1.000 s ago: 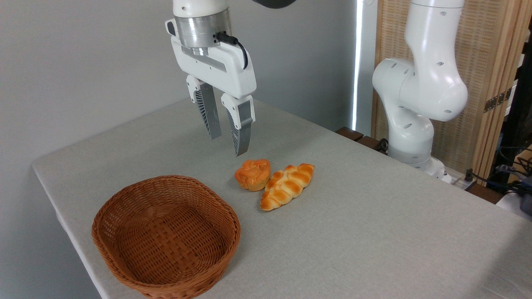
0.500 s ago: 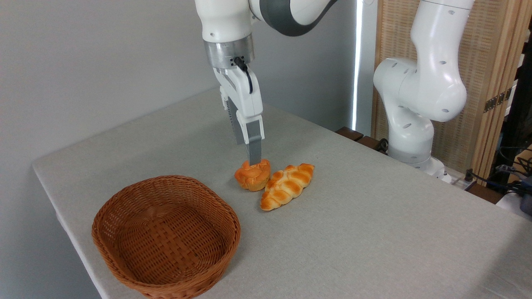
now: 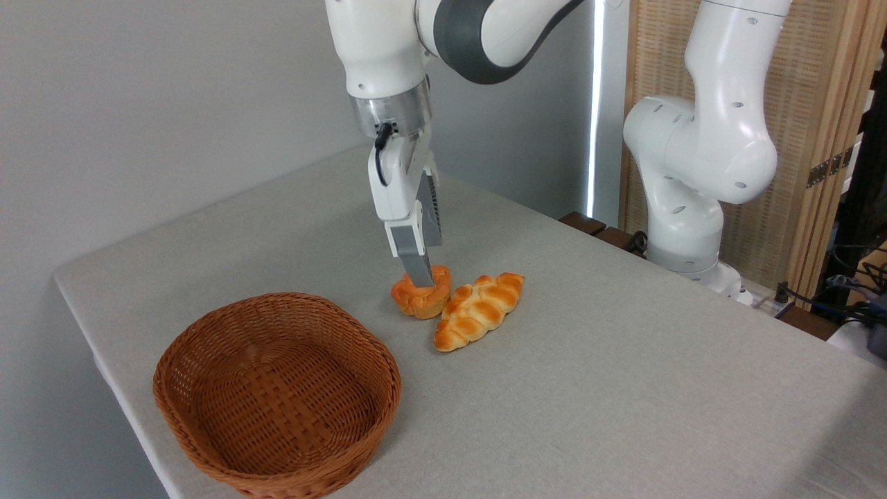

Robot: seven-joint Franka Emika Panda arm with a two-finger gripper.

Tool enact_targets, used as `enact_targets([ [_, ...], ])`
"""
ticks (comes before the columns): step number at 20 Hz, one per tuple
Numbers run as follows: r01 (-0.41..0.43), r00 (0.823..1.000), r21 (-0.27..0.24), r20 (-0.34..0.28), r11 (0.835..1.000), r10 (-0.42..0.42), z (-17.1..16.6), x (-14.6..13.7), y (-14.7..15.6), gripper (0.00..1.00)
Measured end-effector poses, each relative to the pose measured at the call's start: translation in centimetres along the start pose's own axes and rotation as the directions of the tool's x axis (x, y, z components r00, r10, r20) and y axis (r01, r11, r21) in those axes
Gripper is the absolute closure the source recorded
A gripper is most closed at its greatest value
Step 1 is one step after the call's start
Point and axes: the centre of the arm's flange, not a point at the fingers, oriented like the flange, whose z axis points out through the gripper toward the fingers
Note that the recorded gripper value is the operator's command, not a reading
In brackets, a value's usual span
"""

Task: Put bread into the basket
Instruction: 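Lower the open gripper down onto the round orange bun, then close the gripper fingers around the round orange bun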

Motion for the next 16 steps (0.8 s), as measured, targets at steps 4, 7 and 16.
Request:
enact_targets([
  [4, -0.14, 0.99, -0.025, 0.004, 0.99, 0.14, 1.2, 1.2, 0.5, 0.0],
  [7, -0.203, 0.979, -0.023, 0.005, 0.979, 0.203, 1.8, 2.6, 0.7, 0.0],
  [16, -0.294, 0.955, -0.018, 0.038, 0.956, 0.295, 3.8, 3.2, 0.9, 0.0],
])
